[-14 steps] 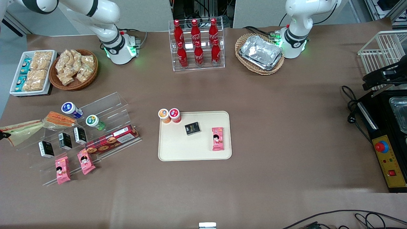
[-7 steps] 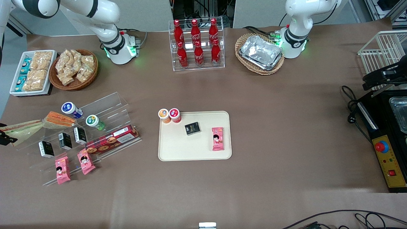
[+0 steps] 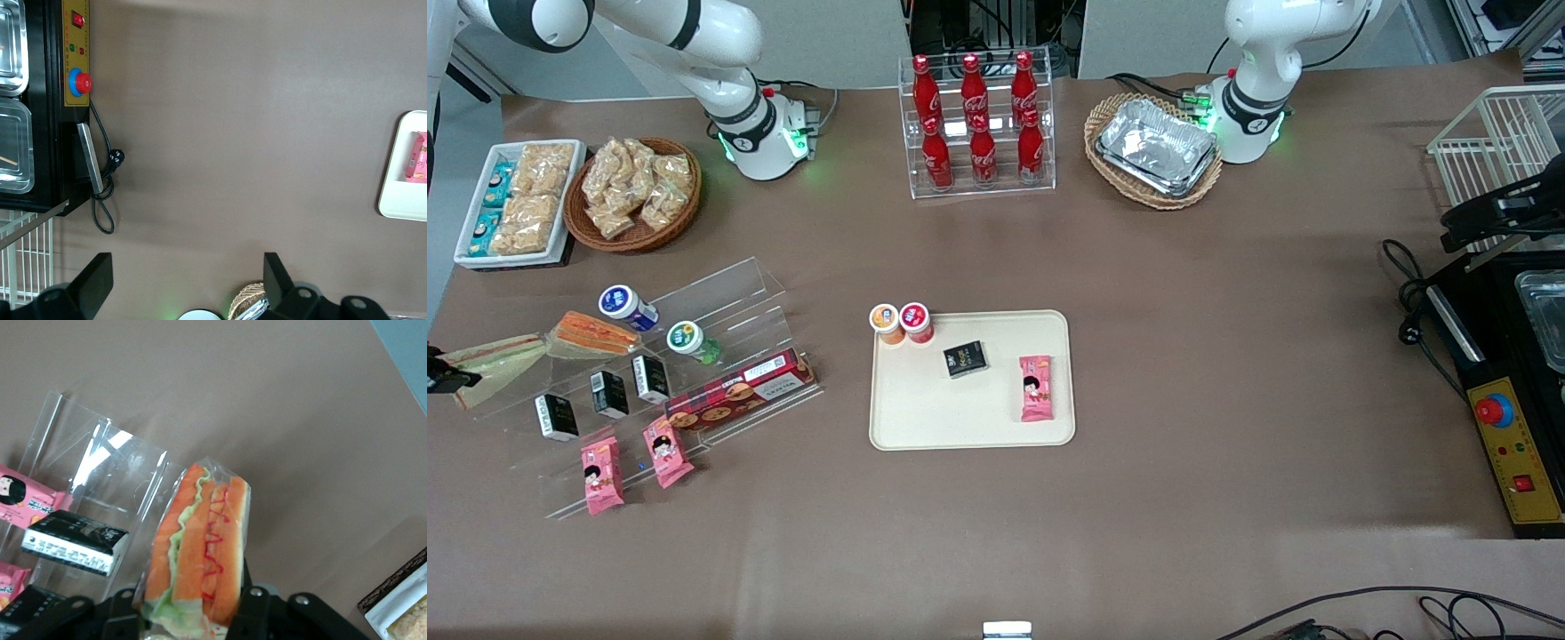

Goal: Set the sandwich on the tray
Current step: 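Lift the sandwich and carry it with the right gripper toward the cream tray, then lower the sandwich onto the tray beside the black box and open the gripper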

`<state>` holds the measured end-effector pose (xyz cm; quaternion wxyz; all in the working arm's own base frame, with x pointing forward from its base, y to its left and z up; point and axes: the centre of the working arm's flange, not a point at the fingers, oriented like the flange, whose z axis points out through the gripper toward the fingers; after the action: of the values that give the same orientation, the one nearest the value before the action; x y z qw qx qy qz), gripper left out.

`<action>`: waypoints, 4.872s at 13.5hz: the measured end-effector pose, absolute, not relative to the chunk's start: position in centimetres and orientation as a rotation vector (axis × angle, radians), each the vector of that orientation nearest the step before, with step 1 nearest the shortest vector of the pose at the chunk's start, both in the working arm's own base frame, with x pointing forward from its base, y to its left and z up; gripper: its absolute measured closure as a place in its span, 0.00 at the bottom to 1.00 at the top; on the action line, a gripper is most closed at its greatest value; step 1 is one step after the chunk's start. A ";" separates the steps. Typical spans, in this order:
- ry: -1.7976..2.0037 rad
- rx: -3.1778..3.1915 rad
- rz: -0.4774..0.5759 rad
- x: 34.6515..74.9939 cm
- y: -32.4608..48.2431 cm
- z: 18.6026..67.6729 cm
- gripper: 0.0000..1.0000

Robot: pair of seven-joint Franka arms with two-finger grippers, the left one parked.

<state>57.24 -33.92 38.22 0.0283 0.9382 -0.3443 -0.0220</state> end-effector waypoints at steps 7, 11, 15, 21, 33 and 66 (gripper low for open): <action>-0.988 2.918 -0.011 57.9 -34.1 40.7 0.57; -0.789 3.001 -0.013 59.1 -31.6 45.5 0.56; -0.422 3.112 -0.054 60.3 -25.2 50.3 0.56; 0.062 3.212 -0.060 64.2 -9.8 53.3 0.56; 1.194 2.979 -0.055 62.3 20.5 52.5 0.55; 2.084 2.164 0.126 60.2 44.1 26.4 0.08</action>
<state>60.25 44.08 26.44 0.0672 0.7181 0.6914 0.0419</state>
